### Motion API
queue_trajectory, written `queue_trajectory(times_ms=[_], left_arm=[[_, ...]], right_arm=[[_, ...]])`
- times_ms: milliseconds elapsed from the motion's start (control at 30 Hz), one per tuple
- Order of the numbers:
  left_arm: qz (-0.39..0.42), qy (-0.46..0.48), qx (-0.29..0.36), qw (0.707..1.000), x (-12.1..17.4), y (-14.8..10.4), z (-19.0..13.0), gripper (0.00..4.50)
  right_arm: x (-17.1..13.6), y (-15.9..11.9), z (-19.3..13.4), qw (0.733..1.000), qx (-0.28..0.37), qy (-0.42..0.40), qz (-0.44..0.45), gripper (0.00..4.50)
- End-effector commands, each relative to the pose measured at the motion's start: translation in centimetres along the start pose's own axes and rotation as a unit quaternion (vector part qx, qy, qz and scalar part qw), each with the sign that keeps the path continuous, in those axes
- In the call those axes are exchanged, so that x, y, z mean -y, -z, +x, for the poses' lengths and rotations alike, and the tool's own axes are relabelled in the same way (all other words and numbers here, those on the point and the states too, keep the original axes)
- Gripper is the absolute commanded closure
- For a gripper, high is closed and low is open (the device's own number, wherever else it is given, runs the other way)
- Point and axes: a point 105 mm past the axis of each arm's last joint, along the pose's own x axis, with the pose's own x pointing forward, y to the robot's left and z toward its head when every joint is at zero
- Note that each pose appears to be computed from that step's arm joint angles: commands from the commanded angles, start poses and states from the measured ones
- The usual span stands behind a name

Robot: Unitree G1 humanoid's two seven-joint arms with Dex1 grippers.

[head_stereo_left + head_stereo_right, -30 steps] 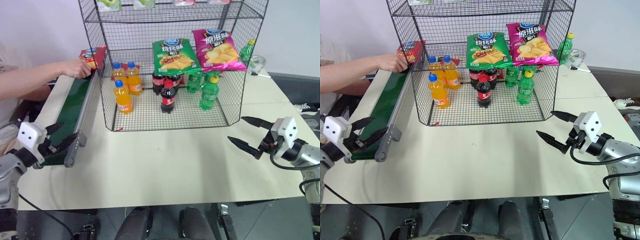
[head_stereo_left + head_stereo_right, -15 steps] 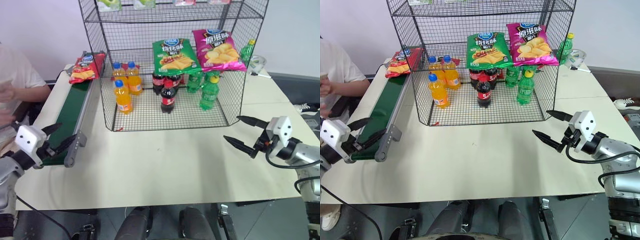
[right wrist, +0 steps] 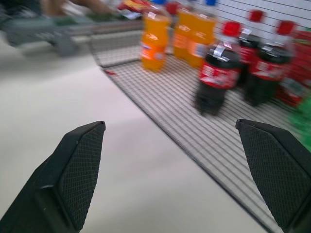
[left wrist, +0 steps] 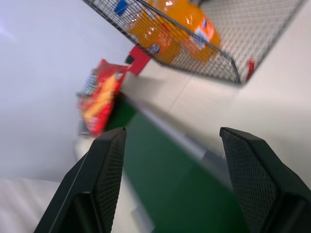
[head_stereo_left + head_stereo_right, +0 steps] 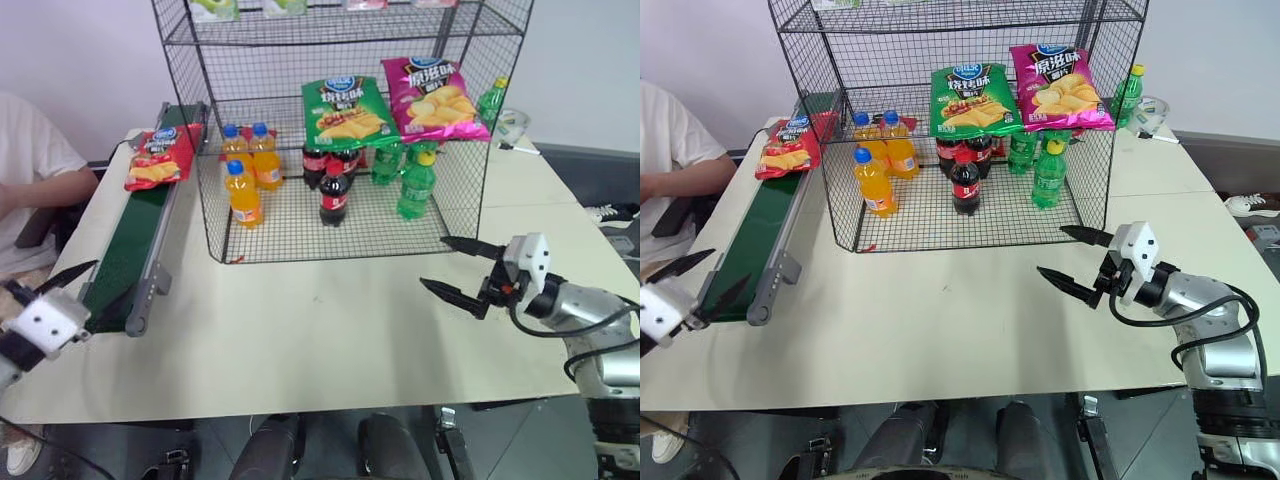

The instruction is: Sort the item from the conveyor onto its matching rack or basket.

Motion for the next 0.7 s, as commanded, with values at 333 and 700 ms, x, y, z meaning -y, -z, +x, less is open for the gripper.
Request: queue_trajectory(times_ms=[333,700], left_arm=[[0.279,0.028,-0.021,0.96,1.7,0.8,-3.3,1.3],[0.263,0.003,-0.061,0.963,2.3,2.8,-3.8,1.3]], right_arm=[[-1.5,-1.3,1.9,0.998,0.023,-0.066,0.008,0.0],[-2.3,-0.9,2.3,0.996,0.015,-0.086,0.015,0.0]])
